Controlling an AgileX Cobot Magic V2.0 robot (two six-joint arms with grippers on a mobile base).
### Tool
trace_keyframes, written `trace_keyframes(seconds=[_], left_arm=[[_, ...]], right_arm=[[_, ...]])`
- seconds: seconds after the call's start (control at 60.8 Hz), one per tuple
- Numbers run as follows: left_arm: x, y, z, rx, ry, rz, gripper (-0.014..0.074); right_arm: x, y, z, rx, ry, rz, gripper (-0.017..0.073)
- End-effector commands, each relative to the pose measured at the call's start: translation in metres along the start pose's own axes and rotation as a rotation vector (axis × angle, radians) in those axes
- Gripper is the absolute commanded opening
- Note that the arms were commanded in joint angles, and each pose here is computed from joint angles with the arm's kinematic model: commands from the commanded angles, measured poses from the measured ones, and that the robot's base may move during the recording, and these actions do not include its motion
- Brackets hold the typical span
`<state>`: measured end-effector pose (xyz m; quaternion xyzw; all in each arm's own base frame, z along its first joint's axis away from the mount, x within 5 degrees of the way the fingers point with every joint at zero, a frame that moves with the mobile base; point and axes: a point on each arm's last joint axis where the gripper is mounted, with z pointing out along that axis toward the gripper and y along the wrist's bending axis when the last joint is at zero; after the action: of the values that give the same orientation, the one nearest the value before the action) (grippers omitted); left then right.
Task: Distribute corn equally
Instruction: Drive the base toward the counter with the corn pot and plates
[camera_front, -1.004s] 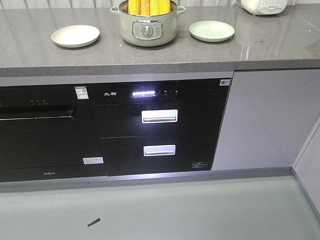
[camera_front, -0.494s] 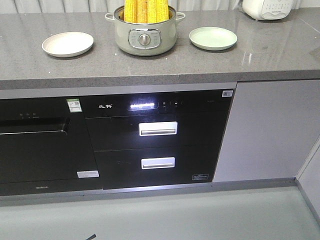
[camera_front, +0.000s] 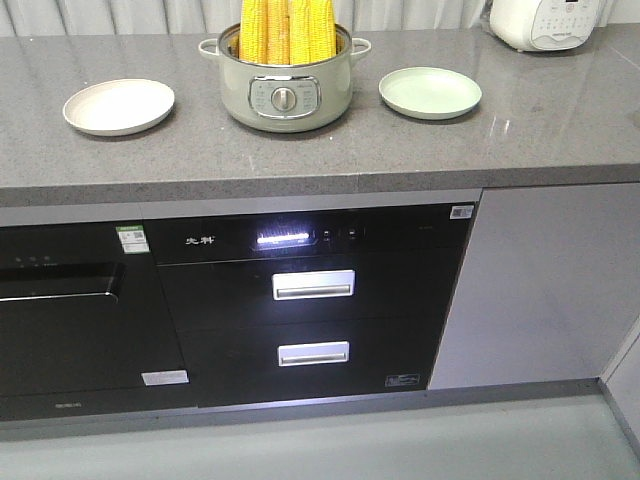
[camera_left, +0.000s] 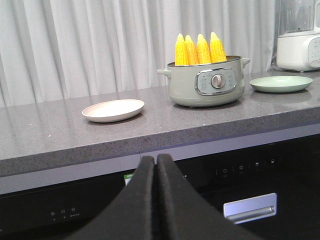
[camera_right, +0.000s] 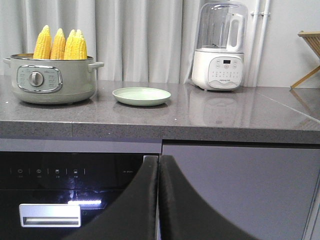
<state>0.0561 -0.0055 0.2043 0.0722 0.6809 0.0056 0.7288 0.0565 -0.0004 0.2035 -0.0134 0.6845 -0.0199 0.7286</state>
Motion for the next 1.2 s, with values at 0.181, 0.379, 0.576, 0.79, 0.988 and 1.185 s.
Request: trace_keyframes(seconds=[0.181, 0.379, 0.576, 0.79, 0.988, 1.185], left_arm=[[-0.0042, 0.0001, -0.0011, -0.003, -0.079, -0.021, -0.0007], [-0.0042, 0.0001, -0.0011, -0.003, -0.079, -0.021, -0.0007], [-0.0042, 0.0001, -0.0011, -0.003, -0.079, -0.021, -0.0007], [-0.0042, 0.0001, -0.0011, -0.003, -0.079, -0.021, -0.0007], [-0.0042, 0.0001, -0.0011, -0.003, -0.079, -0.021, -0.0007], [-0.0042, 0.0001, -0.0011, -0.003, -0.079, -0.021, -0.0007]], right_arm=[[-0.0039, -0.0003, -0.0005, 0.005, -0.075, -0.010, -0.0010], [-0.0039, -0.0003, -0.0005, 0.005, -0.075, -0.010, -0.0010], [-0.0039, -0.0003, -0.0005, 0.005, -0.075, -0.010, -0.0010], [-0.0039, -0.0003, -0.0005, 0.005, -0.075, -0.010, -0.0010], [-0.0039, -0.0003, -0.0005, 0.005, -0.075, -0.010, -0.0010], [-0.0039, -0.0003, -0.0005, 0.005, -0.075, -0.010, -0.0010]])
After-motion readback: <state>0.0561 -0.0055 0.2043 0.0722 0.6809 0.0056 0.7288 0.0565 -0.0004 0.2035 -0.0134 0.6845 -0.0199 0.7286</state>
